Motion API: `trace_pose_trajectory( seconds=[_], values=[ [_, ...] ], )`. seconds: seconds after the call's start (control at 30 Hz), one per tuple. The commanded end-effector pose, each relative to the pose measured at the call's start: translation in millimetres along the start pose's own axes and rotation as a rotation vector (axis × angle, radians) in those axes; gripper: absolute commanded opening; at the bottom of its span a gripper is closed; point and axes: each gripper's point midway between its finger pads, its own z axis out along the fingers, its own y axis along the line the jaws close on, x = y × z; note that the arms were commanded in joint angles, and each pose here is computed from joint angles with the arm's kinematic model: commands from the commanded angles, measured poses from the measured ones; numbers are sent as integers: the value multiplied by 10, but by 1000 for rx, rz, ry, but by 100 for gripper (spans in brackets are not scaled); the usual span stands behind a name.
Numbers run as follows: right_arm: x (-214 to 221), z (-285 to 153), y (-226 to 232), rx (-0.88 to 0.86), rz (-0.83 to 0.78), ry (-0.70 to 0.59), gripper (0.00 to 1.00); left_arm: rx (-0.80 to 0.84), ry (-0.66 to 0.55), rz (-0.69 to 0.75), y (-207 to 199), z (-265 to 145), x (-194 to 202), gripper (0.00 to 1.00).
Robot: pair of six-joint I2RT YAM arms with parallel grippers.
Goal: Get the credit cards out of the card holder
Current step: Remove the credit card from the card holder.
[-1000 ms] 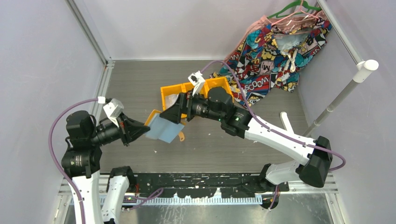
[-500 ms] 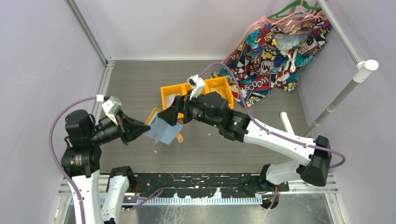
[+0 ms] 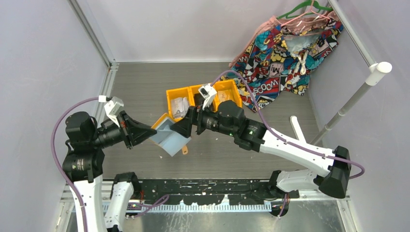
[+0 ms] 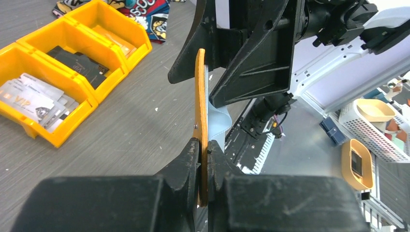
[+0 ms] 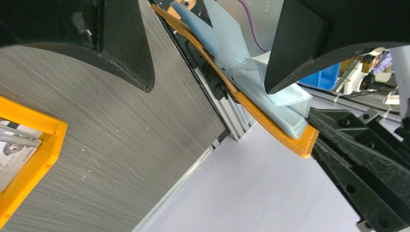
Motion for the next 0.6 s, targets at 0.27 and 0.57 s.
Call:
trace_pose_trajectory(
  seconds=[0.27, 0.57],
  values=[
    [-120, -113, 627, -432, 221, 11, 60, 96, -43, -36, -216, 4, -300, 0],
    [-233, -93, 652, -442, 276, 6, 6, 114, -32, -57, -265, -10, -237, 26]
  ],
)
